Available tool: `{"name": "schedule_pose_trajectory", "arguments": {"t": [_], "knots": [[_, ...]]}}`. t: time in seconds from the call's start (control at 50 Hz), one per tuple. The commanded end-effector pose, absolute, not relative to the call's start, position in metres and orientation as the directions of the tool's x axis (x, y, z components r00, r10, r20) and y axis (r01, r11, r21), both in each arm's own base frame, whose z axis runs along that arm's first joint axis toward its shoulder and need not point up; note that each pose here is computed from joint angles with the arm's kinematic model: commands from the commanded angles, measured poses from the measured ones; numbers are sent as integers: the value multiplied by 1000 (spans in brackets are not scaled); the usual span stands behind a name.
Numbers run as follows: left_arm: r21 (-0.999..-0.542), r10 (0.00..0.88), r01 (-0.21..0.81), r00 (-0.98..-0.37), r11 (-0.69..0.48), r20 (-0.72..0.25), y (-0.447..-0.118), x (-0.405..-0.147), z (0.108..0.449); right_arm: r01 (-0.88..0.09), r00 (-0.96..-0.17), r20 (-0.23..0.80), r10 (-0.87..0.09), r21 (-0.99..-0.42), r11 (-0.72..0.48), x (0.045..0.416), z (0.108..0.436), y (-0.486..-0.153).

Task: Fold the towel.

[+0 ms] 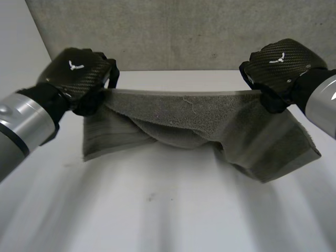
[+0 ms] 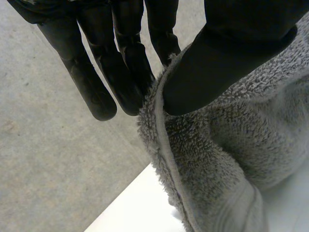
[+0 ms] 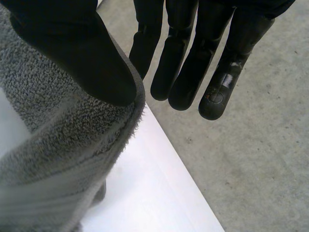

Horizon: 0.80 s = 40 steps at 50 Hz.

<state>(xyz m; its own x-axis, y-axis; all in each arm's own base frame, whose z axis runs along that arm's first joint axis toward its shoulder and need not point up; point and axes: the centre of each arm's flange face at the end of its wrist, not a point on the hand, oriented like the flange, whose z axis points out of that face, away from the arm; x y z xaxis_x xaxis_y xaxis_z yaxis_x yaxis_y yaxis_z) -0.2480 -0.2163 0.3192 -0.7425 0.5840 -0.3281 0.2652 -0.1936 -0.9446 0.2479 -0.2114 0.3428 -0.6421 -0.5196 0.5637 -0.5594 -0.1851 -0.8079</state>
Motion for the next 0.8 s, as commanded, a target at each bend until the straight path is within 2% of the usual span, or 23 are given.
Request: {"name": "schedule_pose_trajectory", "arguments": {"t": [0.02, 0.12, 0.18, 0.26, 0.3, 0.32, 0.34, 0.36, 0.38, 0.4, 0.42, 0.46, 0.48, 0.5, 0.52, 0.54, 0.56, 0.6, 0.64, 0.72, 0.76, 0.78, 0.8], "knots": [[-902, 613, 426, -695, -72, -377, -238, -245, 287, -701, -509, 598, -619, -705, -105, 255, 304, -222], [-842, 662, 539, -626, -14, -412, -256, -250, 246, -737, -461, 566, -683, -673, -61, 270, 269, -240], [-829, 682, 560, -609, 10, -404, -273, -256, 225, -725, -482, 523, -703, -688, -14, 282, 251, -255], [-836, 670, 548, -612, -24, -420, -295, -266, 226, -694, -525, 501, -688, -720, 5, 293, 241, -274], [-850, 616, 510, -629, -134, -474, -324, -278, 246, -624, -607, 526, -595, -780, -53, 304, 256, -300], [-850, 615, 509, -630, -135, -475, -324, -278, 247, -624, -608, 527, -595, -780, -53, 304, 256, -300], [-853, 567, 480, -652, -207, -504, -337, -283, 266, -577, -661, 541, -521, -810, -108, 307, 271, -314], [-853, 566, 479, -652, -208, -504, -337, -283, 266, -520, -719, 544, -432, -834, -184, 310, 293, -326], [-854, 506, 440, -688, -279, -520, -347, -286, 290, -520, -720, 544, -431, -834, -185, 310, 293, -326], [-847, 432, 393, -735, -357, -523, -356, -289, 316, -455, -779, 529, -335, -846, -278, 311, 318, -336], [-847, 432, 393, -735, -358, -523, -356, -289, 316, -454, -780, 529, -334, -846, -279, 311, 318, -336], [-804, 278, 267, -842, -531, -463, -362, -290, 375, -328, -872, 462, -162, -797, -507, 308, 379, -338], [-804, 277, 266, -842, -532, -462, -362, -290, 375, -328, -872, 462, -161, -796, -508, 308, 379, -338], [-769, 222, 196, -889, -609, -402, -355, -286, 405, -276, -901, 420, -107, -745, -607, 304, 404, -333], [-768, 221, 195, -889, -609, -401, -355, -286, 405, -240, -920, 385, -66, -690, -683, 300, 423, -325], [-735, 185, 136, -923, -665, -338, -347, -280, 427, -239, -921, 385, -66, -689, -684, 300, 423, -325], [-705, 168, 92, -942, -703, -290, -340, -275, 441, -217, -931, 362, -44, -646, -732, 298, 435, -316], [-689, 173, 63, -948, -722, -268, -332, -271, 447, -213, -927, 371, -51, -634, -743, 297, 435, -309], [-704, 187, 59, -945, -707, -267, -327, -270, 440, -216, -918, 391, -71, -640, -737, 297, 431, -304], [-760, 225, 86, -928, -645, -297, -321, -269, 410, -259, -861, 472, -188, -726, -638, 301, 383, -300], [-838, 312, 130, -889, -529, -335, -312, -271, 360, -288, -833, 501, -235, -755, -589, 301, 363, -297], [-839, 313, 130, -889, -529, -335, -312, -271, 360, -311, -807, 519, -281, -778, -546, 301, 346, -292], [-868, 357, 153, -867, -472, -347, -306, -271, 335, -311, -807, 519, -282, -778, -545, 301, 346, -292]]}}
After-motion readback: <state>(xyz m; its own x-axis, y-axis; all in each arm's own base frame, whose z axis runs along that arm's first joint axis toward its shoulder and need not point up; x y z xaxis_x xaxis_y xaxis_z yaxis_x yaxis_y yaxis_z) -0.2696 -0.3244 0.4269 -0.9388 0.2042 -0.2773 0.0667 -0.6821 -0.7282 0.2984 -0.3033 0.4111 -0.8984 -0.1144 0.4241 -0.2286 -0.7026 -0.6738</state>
